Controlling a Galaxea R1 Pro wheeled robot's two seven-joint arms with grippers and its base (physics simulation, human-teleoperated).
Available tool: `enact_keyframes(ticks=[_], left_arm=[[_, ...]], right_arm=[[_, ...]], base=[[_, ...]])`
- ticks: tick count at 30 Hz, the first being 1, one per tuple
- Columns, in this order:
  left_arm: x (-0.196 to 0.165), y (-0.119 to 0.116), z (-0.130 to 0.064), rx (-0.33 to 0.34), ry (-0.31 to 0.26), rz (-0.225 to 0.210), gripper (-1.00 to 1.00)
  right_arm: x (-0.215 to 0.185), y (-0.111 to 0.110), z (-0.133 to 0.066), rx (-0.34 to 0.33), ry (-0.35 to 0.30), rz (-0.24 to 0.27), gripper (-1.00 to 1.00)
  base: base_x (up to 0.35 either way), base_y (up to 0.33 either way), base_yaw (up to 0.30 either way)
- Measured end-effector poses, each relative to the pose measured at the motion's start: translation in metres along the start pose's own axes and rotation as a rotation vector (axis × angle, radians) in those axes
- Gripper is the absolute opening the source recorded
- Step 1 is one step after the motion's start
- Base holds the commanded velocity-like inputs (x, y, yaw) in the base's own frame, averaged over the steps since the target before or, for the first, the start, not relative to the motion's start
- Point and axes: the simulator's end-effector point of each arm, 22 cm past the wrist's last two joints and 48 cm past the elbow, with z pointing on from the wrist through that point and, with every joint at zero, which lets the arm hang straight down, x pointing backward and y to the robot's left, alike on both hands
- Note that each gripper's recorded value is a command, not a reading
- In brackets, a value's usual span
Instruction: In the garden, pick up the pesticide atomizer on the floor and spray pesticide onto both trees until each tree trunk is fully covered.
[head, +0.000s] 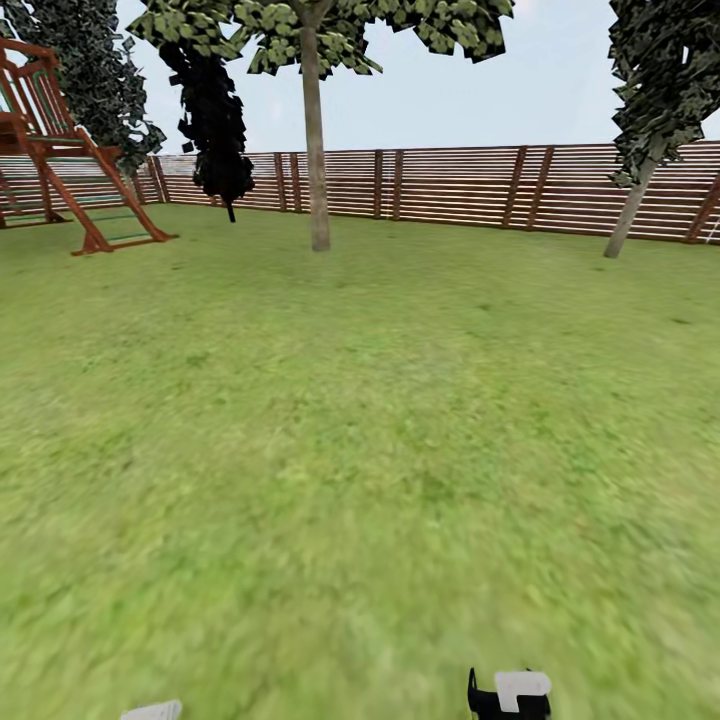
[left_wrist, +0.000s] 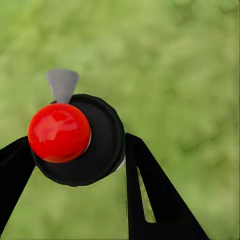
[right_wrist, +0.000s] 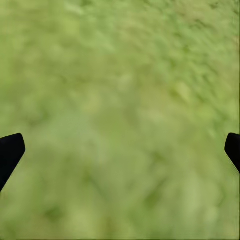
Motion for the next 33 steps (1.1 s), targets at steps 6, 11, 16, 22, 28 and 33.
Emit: enact_keyframes(ticks=[6, 11, 16, 22, 28, 33], left_arm=[[0.0002, 0.0002, 0.0000, -0.001, 0.001, -0.001, -1.00], [0.0002, 0.0002, 0.0000, -0.001, 0.001, -0.001, -1.00], [0.0000, 0.0002, 0.0000, -0.001, 0.000, -0.001, -1.00], [0.0001, 0.0002, 0.0000, -0.001, 0.000, -0.001, -1.00], [0.0000, 0.0002, 0.0000, -0.001, 0.000, -0.001, -1.00], [0.0001, 0.0001, 0.0000, -0.001, 0.000, -0.001, -1.00]], right_arm=[[0.0003, -0.0002, -0.0001, 0.000, 0.001, 0.000, 1.00], [0.0000, -0.0001, 0.0000, 0.000, 0.000, 0.000, 1.00], [0.0000, 0.0000, 0.0000, 0.000, 0.000, 0.000, 1.00], [0.0000, -0.0001, 0.0000, 0.000, 0.000, 0.000, 1.00], [0.0001, -0.0006, 0.0001, 0.001, 0.000, 0.000, 1.00], [0.0001, -0.0002, 0.0000, 0.000, 0.000, 0.000, 1.00]], base=[[0.339, 0.000, 0.000], [0.339, 0.000, 0.000], [0.339, 0.000, 0.000], [0.339, 0.000, 0.000], [0.339, 0.000, 0.000], [0.339, 0.000, 0.000]])
